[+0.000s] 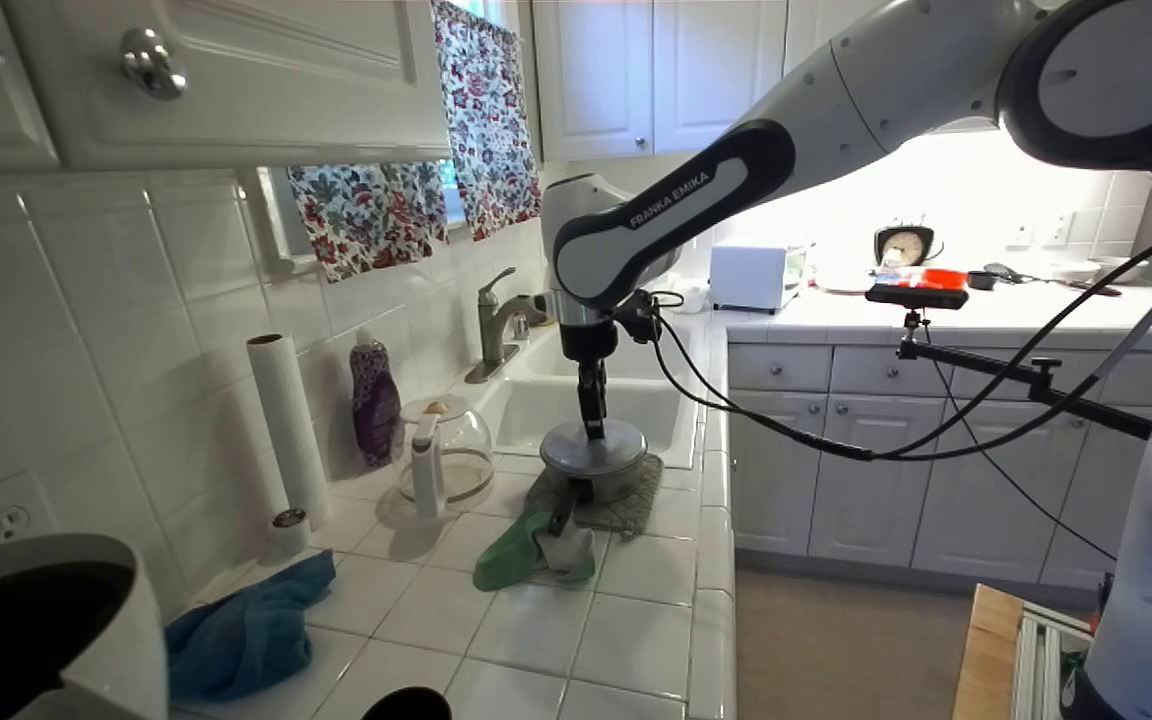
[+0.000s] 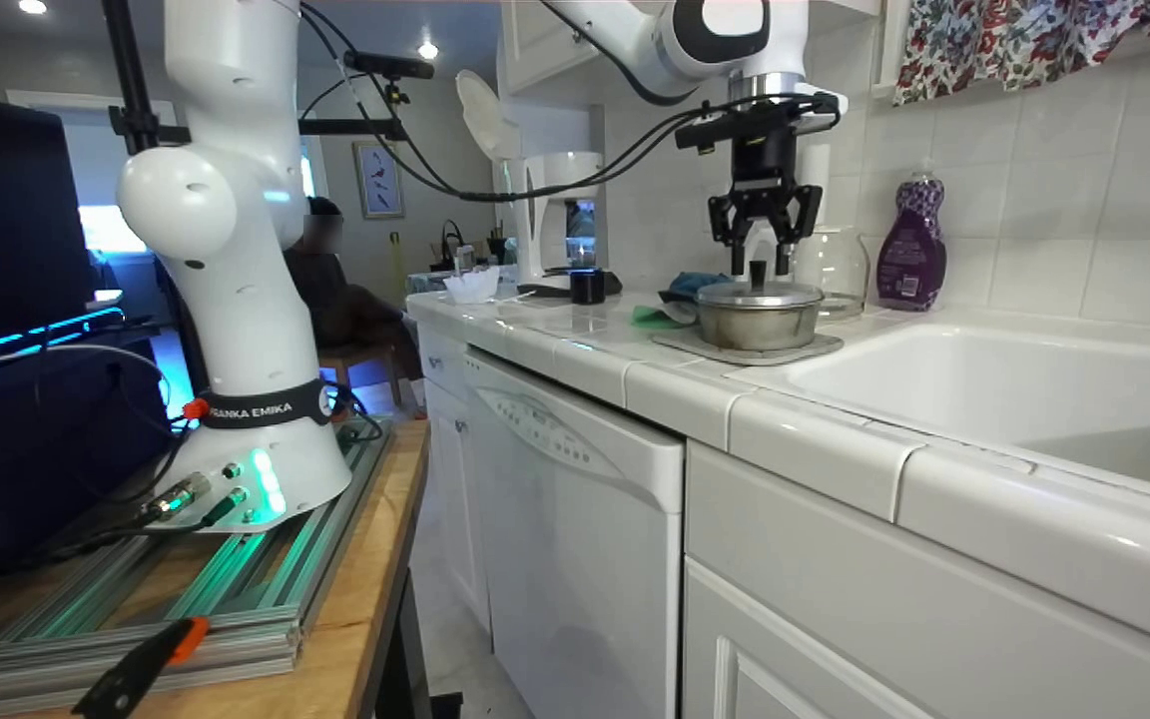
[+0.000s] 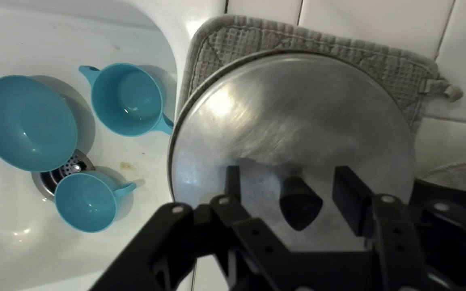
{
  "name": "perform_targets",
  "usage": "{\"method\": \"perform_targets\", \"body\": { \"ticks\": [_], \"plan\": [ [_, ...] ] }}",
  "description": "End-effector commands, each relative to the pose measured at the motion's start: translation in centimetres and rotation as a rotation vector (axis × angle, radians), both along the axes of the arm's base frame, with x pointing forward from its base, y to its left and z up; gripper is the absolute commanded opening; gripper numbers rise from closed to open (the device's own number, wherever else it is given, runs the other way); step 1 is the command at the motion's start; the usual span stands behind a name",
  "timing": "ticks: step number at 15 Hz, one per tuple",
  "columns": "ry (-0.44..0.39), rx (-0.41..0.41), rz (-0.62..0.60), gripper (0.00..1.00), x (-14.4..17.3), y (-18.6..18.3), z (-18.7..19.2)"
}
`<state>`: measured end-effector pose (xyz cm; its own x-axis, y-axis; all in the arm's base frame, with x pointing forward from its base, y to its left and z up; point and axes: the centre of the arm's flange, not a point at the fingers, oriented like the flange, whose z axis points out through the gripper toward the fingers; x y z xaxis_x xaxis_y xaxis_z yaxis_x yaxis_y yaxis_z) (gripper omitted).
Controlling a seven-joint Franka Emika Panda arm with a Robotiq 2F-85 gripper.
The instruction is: Pick up the lid from the pot and put it on the counter
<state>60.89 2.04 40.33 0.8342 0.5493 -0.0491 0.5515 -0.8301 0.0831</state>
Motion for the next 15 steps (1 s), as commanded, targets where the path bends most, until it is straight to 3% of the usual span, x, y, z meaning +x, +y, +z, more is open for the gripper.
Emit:
{"method": "perform_targets", "body": {
  "ticks": [1,5,15],
  "plan": [
    [-0.014,0.017,0.023,0.31,1.3,0.1,0.2],
    [-0.023,0.011,0.029,0.05,1.1,0.6,0.9],
    [-0.048,-0.027,0.008,0.06,-0.9,1.2,4.3]
  ]
}}
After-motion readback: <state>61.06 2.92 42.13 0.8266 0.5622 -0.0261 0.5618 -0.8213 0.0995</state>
